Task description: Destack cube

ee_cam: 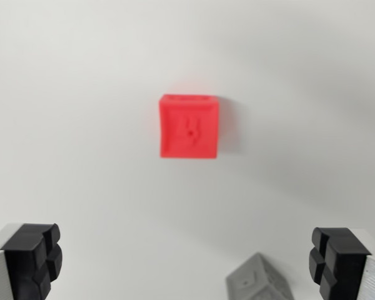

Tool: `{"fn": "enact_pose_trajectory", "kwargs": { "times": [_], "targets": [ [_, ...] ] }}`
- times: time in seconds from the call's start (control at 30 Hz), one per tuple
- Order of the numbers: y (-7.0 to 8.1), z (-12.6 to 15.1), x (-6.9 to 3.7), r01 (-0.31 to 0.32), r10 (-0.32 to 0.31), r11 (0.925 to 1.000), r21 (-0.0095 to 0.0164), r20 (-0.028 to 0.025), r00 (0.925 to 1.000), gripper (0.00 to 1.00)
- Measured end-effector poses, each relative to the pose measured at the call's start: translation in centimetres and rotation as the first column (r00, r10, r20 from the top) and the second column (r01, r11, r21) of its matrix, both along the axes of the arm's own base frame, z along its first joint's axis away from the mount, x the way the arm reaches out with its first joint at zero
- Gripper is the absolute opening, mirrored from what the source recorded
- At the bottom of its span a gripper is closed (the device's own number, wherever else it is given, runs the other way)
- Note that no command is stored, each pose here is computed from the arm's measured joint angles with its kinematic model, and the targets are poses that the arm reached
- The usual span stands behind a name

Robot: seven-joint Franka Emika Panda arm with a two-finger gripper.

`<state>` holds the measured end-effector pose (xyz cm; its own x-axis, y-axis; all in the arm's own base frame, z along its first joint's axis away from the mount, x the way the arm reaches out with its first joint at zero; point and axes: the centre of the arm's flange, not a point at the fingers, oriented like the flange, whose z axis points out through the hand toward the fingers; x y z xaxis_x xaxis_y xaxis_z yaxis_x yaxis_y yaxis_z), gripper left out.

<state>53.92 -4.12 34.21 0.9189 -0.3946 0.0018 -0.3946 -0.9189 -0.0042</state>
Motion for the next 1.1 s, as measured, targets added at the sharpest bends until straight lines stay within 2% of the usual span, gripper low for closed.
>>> {"fn": "enact_pose_trajectory", "kwargs": {
  "times": [0.4, 0.57, 1.1],
  "targets": [
    [0.0, 3.9, 0.0, 0.000, 0.000, 1.0000, 0.0011, -0.0010, 1.0000, 1.00],
    [0.0, 5.3, 0.1, 0.000, 0.000, 1.0000, 0.0012, 0.0001, 1.0000, 1.00],
    [0.0, 7.1, 0.1, 0.000, 0.000, 1.0000, 0.0015, -0.0013, 1.0000, 1.00]
  ]
}}
